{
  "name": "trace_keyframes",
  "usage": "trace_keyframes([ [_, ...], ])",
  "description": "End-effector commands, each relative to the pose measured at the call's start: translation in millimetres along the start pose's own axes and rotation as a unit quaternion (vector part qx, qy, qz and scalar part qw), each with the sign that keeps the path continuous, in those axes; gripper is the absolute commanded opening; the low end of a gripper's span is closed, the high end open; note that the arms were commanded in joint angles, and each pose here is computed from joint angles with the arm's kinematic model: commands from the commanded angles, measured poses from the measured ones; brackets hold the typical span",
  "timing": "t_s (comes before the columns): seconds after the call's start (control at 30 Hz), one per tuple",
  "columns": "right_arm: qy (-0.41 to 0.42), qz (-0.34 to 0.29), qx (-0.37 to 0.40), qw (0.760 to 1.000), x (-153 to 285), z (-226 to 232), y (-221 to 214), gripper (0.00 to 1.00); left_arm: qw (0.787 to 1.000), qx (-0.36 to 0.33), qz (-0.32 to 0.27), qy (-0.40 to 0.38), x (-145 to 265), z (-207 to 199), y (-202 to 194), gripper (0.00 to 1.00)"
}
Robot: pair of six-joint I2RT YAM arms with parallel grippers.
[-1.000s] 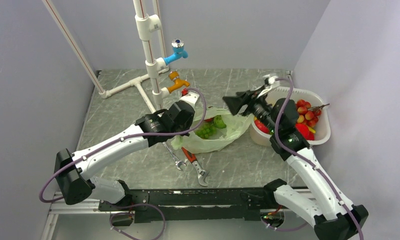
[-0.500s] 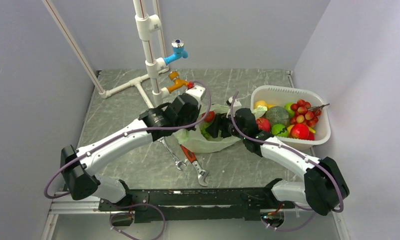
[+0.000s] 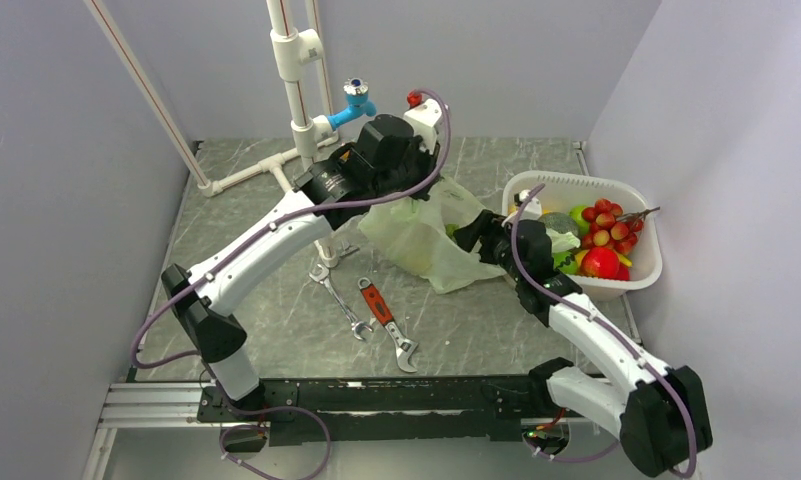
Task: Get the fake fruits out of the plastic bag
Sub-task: Adjust the plastic bag at the center of the board.
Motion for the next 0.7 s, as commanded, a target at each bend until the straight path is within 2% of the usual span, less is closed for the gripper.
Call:
trace_keyframes([
  [0.0,0.054,-0.013,0.036,0.998,14,18,6,0.75,0.999,-0.038,-0.009,-0.034,11,-5,2,0.00],
  [0.1,0.096,0.032,0.062,0.993,15,29,-19,0.75,0.999,-0.036,0.033,-0.013,14,6,-42,0.00],
  [0.2,0.142,0.098,0.082,0.982,16,41,-61,0.76,0.995,-0.031,0.097,0.016,26,19,-103,0.00],
  [0.37,0.144,0.172,0.063,0.972,20,31,-118,0.75,0.986,0.010,0.160,0.038,60,28,-177,0.00],
  [0.53,0.081,0.203,0.043,0.975,26,-1,-150,0.73,0.979,0.060,0.193,0.025,75,22,-231,0.00],
  [0.67,0.002,0.200,0.005,0.980,33,-32,-157,0.72,0.973,0.071,0.213,0.042,79,27,-259,0.00],
])
Point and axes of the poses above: each gripper's point midway between its finger pads, its own x axis back along the fingers, its own z axis along the line the jaws close on, y = z × x, the point moved 2 cm from there along x, back along the fingers, and after that the axes turned 8 degrees about -x, right-handed, at the moved point
